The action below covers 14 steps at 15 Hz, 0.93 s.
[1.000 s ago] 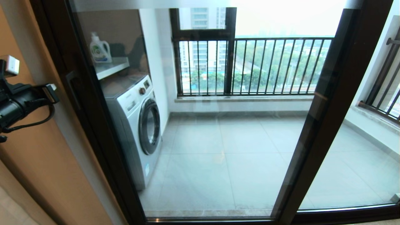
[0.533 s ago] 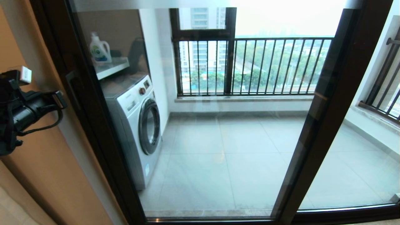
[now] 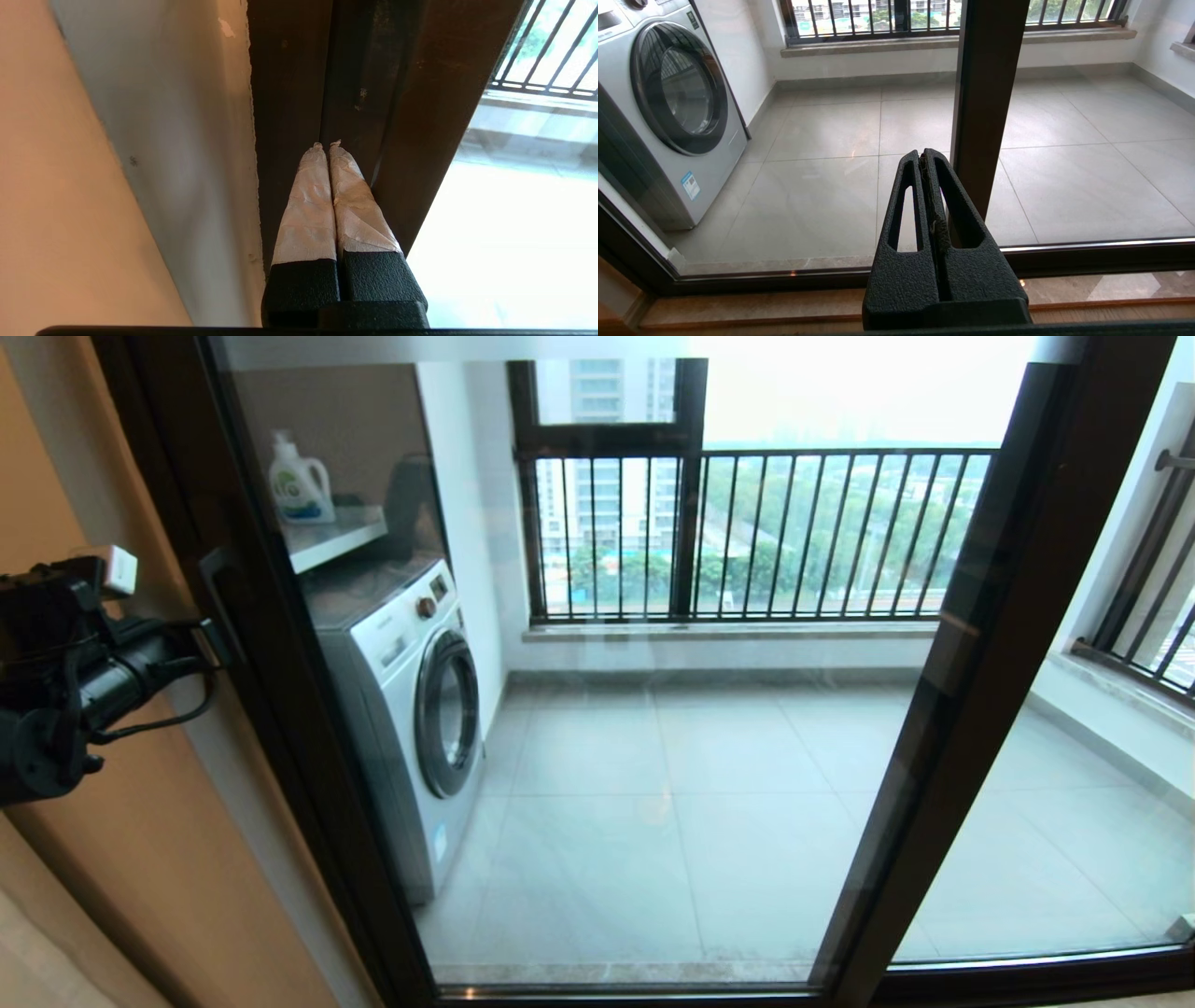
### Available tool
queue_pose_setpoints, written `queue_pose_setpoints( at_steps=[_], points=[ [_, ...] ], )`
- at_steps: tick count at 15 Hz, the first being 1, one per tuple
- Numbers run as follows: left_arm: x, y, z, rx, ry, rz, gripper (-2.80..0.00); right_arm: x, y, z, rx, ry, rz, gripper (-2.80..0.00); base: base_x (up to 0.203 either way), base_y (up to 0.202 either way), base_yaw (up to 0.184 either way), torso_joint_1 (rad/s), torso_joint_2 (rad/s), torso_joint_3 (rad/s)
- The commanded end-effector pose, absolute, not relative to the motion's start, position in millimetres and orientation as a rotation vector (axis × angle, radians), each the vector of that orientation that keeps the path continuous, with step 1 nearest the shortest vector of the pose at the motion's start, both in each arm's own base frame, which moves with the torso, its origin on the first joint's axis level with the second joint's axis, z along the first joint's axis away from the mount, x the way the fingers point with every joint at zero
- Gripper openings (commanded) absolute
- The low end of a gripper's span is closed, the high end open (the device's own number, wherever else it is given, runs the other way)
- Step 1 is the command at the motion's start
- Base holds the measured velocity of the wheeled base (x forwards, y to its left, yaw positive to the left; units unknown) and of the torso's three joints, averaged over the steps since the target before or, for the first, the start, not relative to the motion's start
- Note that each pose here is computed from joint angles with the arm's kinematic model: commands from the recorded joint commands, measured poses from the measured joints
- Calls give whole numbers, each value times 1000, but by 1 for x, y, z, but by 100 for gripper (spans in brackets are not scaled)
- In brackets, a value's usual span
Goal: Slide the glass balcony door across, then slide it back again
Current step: Close the slid door
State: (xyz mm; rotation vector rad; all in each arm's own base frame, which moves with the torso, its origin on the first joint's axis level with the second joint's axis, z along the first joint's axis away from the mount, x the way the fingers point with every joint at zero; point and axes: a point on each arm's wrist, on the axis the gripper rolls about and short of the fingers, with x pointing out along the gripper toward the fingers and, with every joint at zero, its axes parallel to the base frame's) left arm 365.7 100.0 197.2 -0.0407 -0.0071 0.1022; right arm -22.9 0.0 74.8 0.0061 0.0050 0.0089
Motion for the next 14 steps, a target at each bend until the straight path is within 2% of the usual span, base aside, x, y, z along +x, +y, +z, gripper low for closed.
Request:
queue_pose_setpoints(
  at_steps=[1, 14],
  points=[
    [367, 89, 201, -38, -19, 71, -280, -23, 0, 75, 6, 6, 11, -280, 0, 0, 0, 0, 0, 0],
    [367, 58, 214, -31, -51, -2, -280, -23, 0, 75, 6, 6, 9, -280, 0, 0, 0, 0, 0, 0]
  ],
)
